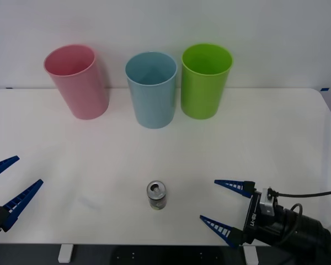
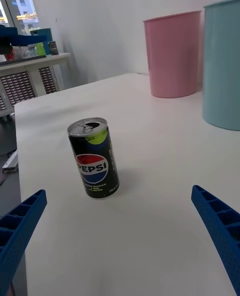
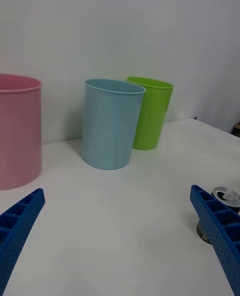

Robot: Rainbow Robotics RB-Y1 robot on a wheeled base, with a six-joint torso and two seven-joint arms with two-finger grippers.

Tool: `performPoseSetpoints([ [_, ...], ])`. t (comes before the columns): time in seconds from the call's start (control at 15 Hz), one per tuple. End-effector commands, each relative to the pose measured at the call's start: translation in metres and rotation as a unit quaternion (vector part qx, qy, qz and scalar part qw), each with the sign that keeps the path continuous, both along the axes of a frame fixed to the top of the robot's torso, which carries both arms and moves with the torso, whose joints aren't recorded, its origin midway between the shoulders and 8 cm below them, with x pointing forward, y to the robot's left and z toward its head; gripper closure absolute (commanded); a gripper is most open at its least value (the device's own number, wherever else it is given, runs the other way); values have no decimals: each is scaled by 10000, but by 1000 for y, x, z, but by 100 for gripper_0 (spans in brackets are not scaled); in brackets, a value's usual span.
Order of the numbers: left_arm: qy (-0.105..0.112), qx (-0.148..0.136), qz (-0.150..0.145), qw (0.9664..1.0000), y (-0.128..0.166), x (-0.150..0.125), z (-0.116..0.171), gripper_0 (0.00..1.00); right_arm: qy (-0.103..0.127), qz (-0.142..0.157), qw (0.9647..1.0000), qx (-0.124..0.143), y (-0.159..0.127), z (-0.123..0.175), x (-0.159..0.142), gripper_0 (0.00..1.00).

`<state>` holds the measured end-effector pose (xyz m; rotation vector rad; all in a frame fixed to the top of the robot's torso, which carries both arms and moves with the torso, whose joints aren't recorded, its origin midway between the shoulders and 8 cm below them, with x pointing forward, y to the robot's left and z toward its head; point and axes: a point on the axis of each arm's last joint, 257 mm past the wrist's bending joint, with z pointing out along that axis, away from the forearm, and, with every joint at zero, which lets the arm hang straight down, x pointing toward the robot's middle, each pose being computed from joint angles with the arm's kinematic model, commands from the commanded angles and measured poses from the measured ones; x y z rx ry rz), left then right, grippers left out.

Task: Grasp the object on the table and drop it into the matching bin: aluminum can to the light blue bin, PET bottle to the pink bin.

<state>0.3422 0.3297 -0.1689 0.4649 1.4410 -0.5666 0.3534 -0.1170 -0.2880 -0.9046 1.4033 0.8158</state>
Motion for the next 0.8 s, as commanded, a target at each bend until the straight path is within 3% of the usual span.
performPoseSetpoints([
  [0.07, 0, 0, 0, 10000, 0, 0, 0, 0, -195, -45, 9997, -106, 18, -3, 7, 0],
  [0.13, 0, 0, 0, 10000, 0, 0, 0, 0, -346, -79, 9992, -183, 25, -4, 10, 0],
  [0.8, 0, 0, 0, 10000, 0, 0, 0, 0, -309, -141, 9983, -477, 87, -26, 21, 0],
])
